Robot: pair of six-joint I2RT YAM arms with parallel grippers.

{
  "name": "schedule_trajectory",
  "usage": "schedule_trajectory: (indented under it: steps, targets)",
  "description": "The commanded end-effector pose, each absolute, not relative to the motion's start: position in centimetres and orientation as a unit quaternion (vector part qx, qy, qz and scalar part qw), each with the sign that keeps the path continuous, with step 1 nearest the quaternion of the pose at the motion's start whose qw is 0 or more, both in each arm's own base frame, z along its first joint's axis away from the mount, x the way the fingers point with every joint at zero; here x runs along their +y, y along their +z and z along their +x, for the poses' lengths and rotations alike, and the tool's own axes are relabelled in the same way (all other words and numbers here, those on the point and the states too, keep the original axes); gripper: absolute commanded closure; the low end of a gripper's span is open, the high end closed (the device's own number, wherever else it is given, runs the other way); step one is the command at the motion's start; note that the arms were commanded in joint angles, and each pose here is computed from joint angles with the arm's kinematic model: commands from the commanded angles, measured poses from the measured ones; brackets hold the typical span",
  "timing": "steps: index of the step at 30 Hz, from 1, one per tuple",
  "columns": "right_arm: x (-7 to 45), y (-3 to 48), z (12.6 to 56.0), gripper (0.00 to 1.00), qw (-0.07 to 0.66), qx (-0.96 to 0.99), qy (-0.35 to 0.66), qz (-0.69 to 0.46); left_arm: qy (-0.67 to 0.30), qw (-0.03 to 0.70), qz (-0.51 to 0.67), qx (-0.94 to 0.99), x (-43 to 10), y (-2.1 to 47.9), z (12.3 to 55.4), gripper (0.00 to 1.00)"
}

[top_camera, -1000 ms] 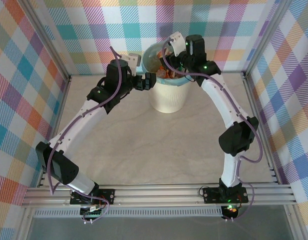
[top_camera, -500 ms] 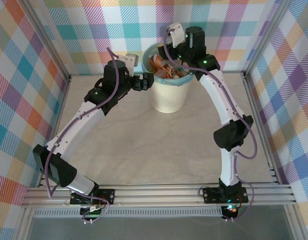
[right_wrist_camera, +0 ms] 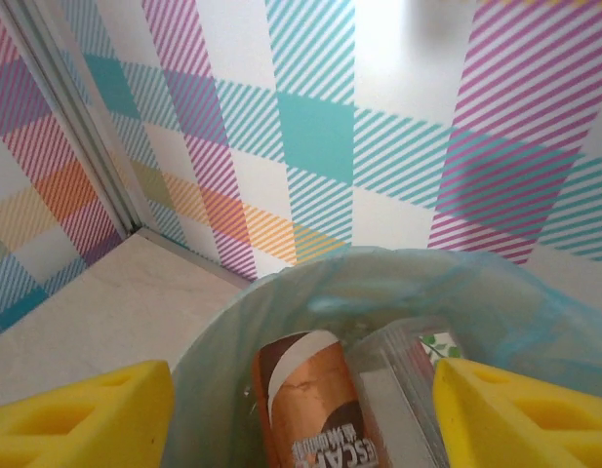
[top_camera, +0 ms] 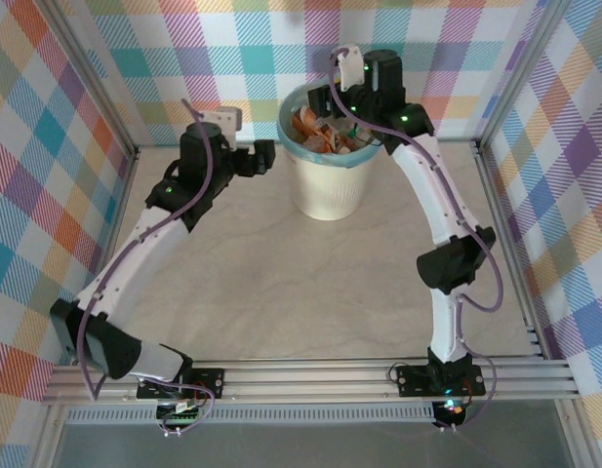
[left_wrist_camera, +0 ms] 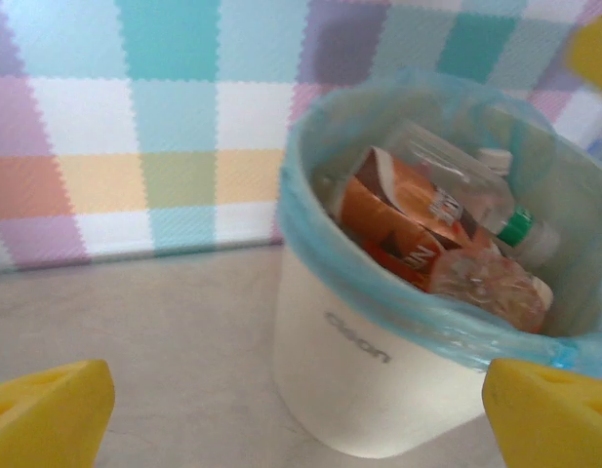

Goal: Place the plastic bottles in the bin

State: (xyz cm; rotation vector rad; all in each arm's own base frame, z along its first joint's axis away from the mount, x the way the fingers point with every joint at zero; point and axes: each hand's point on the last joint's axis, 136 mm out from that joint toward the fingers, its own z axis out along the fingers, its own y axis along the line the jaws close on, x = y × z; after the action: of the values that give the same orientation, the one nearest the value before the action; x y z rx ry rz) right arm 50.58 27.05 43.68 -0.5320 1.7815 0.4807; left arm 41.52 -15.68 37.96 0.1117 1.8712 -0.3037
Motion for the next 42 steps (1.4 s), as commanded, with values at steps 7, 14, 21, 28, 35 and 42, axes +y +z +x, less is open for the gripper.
schedule_trajectory:
  steps: [7, 14, 21, 28, 35, 42]
  targets:
    - [16.5, 44.4, 41.1, 0.19, 0.619, 0.769, 0.107, -0.118, 0.065, 0.617, -0.067, 0.781, -3.4, 34.4, 35.4, 0.01]
    - [4.3, 32.6, 36.0, 0.09, 0.588, 0.807, -0.024, 0.036, 0.152, 0.582, -0.197, 0.774, 3.1, 24.7, 31.3, 0.0]
    - [0.6, 20.7, 32.7, 0.05, 0.548, 0.83, -0.087, 0.058, 0.169, 0.549, -0.228, 0.786, 3.9, 17.2, 30.4, 0.0]
    - [0.1, 14.2, 32.9, 0.02, 0.542, 0.833, -0.081, 0.074, 0.178, 0.536, -0.183, 0.805, 3.0, 12.8, 32.3, 0.0]
    - [4.8, 12.4, 36.1, 0.03, 0.588, 0.808, 0.034, -0.025, 0.116, 0.513, -0.054, 0.849, -1.1, 10.3, 37.2, 0.01]
    - [6.9, 11.8, 36.8, 0.06, 0.531, 0.819, 0.199, -0.084, 0.011, 0.535, 0.022, 0.844, -3.6, 9.3, 39.6, 0.02]
